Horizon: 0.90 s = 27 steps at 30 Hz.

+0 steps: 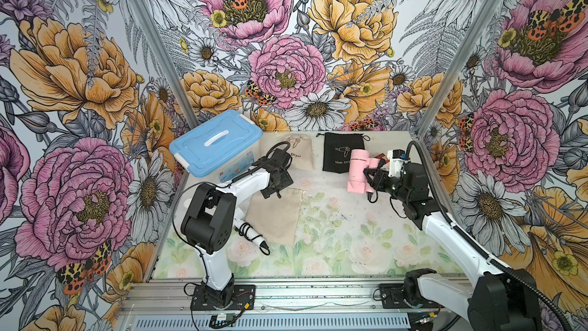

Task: Pack away hair dryers
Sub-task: Open the drawstring bag at the center of the board.

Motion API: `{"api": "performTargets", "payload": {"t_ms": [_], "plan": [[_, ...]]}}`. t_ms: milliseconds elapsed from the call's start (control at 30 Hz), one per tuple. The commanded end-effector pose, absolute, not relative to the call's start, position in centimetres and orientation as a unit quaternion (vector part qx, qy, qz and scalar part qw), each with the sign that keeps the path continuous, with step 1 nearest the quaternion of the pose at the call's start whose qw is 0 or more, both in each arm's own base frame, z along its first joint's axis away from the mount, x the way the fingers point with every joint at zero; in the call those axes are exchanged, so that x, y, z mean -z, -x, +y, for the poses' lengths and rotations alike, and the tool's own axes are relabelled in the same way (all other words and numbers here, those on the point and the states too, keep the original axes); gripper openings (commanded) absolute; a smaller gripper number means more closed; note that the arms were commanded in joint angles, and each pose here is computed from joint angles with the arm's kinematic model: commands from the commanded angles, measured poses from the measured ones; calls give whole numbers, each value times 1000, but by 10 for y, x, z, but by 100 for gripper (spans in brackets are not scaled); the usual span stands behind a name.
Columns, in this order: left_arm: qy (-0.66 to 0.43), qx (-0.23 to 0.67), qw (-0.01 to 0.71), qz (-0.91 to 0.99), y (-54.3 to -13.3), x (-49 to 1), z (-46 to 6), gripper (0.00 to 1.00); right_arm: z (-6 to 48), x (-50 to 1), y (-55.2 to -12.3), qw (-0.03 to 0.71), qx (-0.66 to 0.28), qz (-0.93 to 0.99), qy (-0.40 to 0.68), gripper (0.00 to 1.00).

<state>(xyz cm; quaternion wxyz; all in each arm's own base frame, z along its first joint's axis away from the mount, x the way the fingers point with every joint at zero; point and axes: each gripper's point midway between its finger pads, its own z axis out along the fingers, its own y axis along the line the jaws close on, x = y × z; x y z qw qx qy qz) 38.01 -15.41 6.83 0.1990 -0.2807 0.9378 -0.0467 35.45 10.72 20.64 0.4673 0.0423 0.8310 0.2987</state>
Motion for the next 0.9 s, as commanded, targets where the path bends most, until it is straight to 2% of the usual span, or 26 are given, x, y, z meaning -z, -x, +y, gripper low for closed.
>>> {"api": "performTargets", "payload": {"t_ms": [0,333,767,867], "plan": [[363,30,240,900,-385,-81,-146,82,113,-244,-359,519,-330,788,-22,12],[419,5,221,880,-392,-53,-151,73,120,-243,-356,517,-351,781,-13,12],[448,-24,200,871,-400,-21,-142,71,122,-243,-351,516,-355,779,-4,12],[449,-28,193,872,-399,-14,-140,61,122,-243,-351,516,-355,779,-4,12]]}}
